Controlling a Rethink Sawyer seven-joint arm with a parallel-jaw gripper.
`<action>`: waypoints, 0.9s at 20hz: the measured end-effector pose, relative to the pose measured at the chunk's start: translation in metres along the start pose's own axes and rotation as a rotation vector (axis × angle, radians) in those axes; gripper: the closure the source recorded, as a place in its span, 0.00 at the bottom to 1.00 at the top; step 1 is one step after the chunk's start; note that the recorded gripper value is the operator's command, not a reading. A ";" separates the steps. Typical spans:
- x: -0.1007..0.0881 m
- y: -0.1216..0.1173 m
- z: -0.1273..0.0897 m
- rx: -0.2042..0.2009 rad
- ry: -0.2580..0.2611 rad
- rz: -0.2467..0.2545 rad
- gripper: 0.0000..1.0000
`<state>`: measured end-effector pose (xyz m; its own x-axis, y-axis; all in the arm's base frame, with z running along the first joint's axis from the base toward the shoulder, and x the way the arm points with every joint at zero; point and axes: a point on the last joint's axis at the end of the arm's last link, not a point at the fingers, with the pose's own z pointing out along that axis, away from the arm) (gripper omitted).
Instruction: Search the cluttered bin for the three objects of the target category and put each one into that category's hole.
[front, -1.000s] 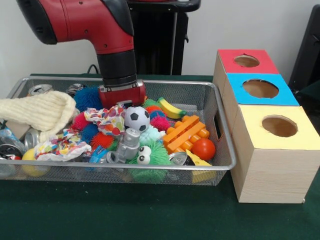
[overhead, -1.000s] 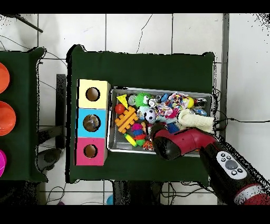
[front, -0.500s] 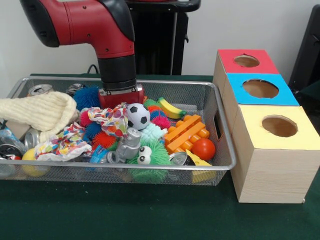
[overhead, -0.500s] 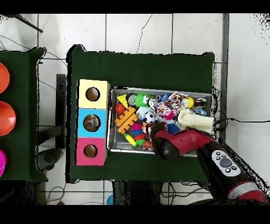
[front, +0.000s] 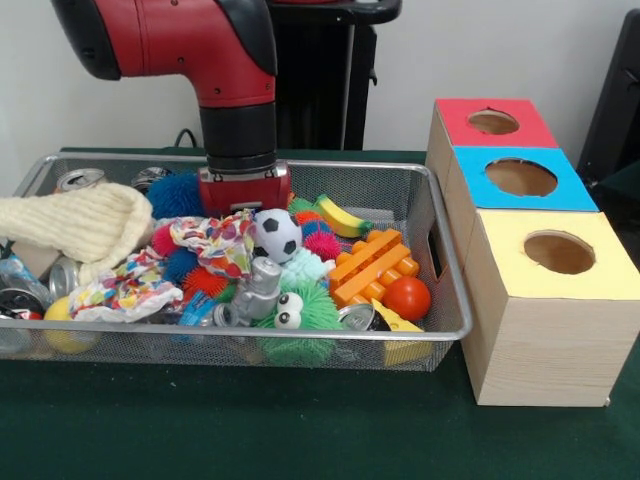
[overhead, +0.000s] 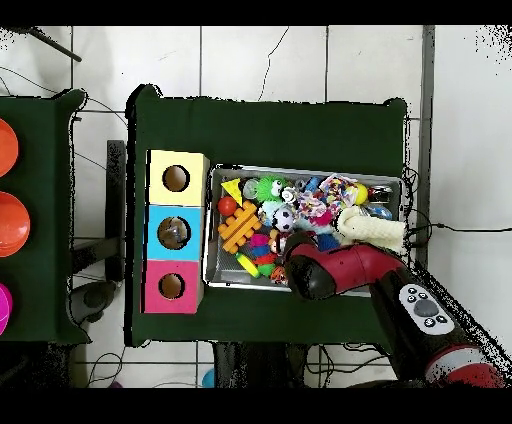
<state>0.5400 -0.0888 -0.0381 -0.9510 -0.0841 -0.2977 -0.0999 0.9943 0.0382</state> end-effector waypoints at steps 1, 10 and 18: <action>-0.004 0.001 -0.006 0.007 0.011 0.013 1.00; -0.037 0.014 -0.083 0.073 0.150 0.144 1.00; -0.070 0.033 -0.139 0.105 0.172 0.202 1.00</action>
<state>0.5624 -0.0593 0.1166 -0.9850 0.1158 -0.1277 0.1195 0.9926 -0.0216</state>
